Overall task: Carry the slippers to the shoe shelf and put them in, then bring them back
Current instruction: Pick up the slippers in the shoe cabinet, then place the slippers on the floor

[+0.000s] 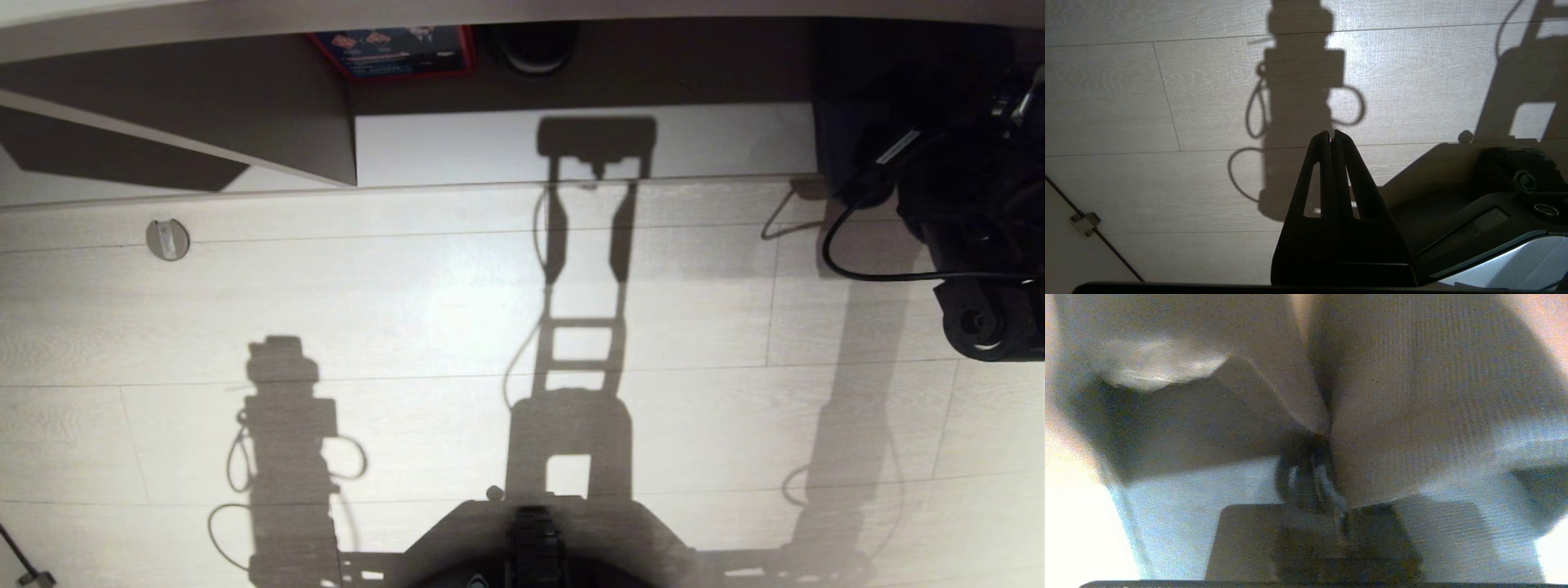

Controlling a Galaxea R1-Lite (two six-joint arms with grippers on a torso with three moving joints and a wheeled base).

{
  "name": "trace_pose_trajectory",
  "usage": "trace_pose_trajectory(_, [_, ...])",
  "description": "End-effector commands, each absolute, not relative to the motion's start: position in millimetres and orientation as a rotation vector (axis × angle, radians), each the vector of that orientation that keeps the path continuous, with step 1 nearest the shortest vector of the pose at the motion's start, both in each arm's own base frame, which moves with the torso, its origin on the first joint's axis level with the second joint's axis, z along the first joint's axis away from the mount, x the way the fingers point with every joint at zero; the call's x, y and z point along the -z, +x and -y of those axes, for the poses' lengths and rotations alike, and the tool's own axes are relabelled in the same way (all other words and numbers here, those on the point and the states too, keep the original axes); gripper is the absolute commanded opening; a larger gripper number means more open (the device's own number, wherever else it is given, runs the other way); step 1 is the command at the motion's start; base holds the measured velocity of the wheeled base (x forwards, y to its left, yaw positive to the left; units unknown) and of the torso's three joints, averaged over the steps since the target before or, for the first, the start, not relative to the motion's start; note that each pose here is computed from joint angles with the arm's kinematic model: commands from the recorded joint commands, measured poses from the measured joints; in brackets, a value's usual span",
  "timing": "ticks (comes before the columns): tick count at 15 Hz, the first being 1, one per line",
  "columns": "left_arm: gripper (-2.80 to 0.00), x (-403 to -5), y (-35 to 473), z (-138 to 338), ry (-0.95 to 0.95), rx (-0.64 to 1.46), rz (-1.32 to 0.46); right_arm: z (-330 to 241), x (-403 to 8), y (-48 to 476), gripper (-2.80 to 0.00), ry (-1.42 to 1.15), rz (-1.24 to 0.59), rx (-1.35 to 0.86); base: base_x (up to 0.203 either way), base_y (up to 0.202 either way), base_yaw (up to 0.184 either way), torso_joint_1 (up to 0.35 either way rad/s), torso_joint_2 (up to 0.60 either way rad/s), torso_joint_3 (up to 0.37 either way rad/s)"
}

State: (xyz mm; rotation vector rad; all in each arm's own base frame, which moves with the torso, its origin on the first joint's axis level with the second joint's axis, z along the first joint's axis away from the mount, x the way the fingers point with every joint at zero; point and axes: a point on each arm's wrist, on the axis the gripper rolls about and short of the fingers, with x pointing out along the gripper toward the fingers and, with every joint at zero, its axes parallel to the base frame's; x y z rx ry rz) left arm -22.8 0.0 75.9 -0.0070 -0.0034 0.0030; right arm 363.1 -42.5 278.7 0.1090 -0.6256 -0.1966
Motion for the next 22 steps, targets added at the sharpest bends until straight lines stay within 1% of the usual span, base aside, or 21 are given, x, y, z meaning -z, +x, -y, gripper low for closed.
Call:
trace_pose_trajectory(1, [-2.8,-76,-23,0,-0.008,-0.003,0.005,43,-279,363,-2.8,0.108,0.634,0.197,0.0,0.0,0.0,0.0,0.0,0.0])
trace_pose_trajectory(6, [-2.8,-76,-23,0,-0.008,-0.003,0.005,42,-288,352,-2.8,0.11,0.652,0.196,0.0,0.0,0.0,0.0,0.0,0.0])
trace_pose_trajectory(11, [-2.8,-76,-23,0,-0.006,-0.003,0.003,39,-308,314,-2.8,0.119,0.692,0.194,0.0,0.0,0.0,0.0,0.0,0.0])
trace_pose_trajectory(19, [-2.8,-76,-23,0,-0.008,-0.003,0.005,33,-301,269,-2.8,0.116,0.639,0.196,0.0,0.0,0.0,0.0,0.0,0.0])
trace_pose_trajectory(22, [-2.8,-76,-23,0,-0.008,-0.003,0.005,30,-284,247,-2.8,0.111,0.572,0.178,0.0,0.0,0.0,0.0,0.0,0.0])
